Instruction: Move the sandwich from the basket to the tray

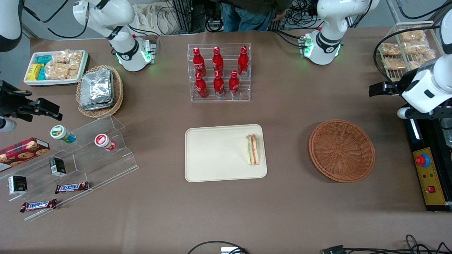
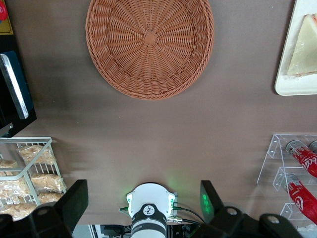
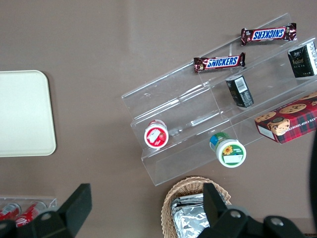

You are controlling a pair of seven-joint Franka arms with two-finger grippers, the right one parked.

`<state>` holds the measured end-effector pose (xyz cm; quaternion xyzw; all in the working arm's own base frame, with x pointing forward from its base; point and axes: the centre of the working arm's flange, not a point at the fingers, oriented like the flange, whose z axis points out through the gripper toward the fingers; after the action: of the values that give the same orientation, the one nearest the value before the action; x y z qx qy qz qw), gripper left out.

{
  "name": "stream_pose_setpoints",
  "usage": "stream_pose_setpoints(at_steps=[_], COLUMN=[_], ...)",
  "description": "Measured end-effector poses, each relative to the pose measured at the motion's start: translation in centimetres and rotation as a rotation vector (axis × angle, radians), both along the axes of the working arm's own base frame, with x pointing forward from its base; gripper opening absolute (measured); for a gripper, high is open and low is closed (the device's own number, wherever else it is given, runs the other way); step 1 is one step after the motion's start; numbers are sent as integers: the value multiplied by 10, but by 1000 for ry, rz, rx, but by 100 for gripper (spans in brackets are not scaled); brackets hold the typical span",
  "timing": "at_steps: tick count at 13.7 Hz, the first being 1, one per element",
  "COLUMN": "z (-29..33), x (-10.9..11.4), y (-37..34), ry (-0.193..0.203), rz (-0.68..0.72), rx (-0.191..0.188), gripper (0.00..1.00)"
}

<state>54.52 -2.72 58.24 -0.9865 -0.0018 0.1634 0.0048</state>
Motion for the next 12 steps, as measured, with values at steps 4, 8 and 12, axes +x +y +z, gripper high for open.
stream_pose_setpoints(at_steps=[4, 8, 12], z=[4, -1, 3], x=[-9, -29, -24], y=[-2, -6, 9], ry=[-56, -143, -211], rz=[2, 1, 33], rx=[9, 27, 16], gripper=[100, 100, 100])
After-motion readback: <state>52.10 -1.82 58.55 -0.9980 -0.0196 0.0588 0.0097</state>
